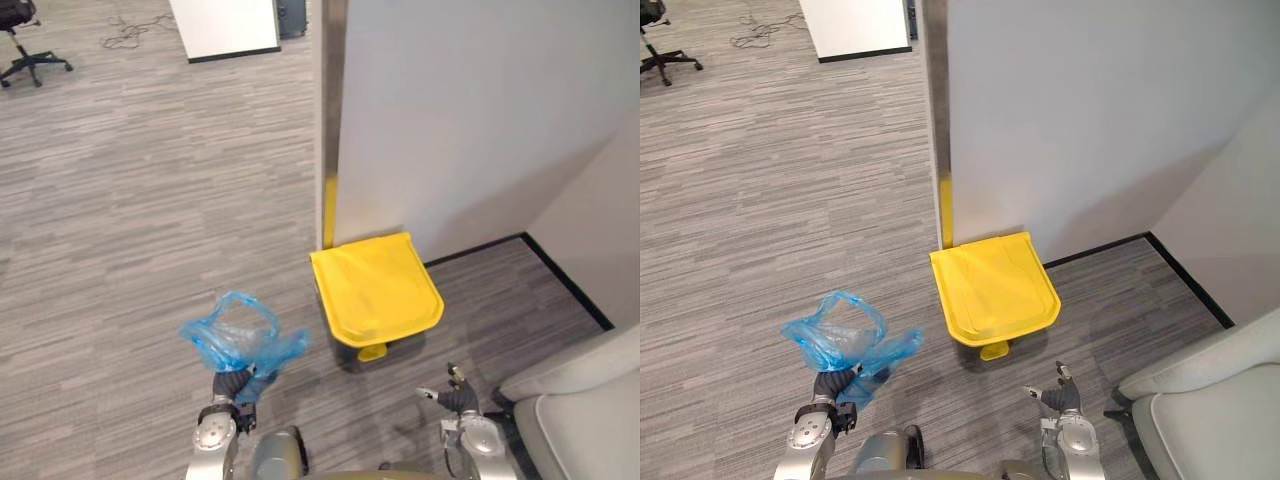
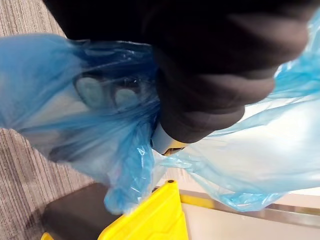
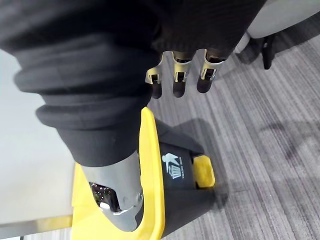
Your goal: Gather rubbish on tea table into small bin, then transfer packed bag to large trash can.
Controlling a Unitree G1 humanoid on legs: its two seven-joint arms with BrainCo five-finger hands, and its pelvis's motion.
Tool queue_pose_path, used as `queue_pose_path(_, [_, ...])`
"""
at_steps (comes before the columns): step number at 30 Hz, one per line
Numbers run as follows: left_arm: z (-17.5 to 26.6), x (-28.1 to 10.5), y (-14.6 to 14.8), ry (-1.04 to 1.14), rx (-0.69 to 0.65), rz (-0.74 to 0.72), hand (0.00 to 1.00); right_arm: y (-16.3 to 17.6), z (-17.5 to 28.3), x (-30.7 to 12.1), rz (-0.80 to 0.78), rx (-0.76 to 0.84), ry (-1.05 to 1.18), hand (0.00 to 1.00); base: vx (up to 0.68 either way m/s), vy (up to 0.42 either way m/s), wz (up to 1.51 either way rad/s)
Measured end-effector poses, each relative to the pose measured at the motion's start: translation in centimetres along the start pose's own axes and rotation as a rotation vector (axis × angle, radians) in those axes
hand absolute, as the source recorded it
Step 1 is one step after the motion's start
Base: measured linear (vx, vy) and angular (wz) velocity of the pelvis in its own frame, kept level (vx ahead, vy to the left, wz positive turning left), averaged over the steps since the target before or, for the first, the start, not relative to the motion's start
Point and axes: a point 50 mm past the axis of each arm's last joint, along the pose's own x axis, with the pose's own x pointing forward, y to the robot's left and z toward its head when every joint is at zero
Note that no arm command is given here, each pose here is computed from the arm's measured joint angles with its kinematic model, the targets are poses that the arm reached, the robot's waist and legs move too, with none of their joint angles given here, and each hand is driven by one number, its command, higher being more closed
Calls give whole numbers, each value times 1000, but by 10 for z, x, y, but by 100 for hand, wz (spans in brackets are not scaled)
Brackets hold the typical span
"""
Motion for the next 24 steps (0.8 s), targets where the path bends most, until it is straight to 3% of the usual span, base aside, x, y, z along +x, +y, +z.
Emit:
queue_pose_path(12, [-18, -7, 7, 68, 11, 15, 100, 0, 11, 16, 13, -38, 16, 0, 13, 80, -31])
queue_pose_path(21, [13, 7, 11, -41, 78, -14, 100, -4, -1, 8, -15, 19, 49, 0, 145, 33, 65])
queue_pose_path(24, [23, 19, 5, -58, 81, -28, 100, -22, -5, 6, -89, 76, 56, 0, 283, -122, 67])
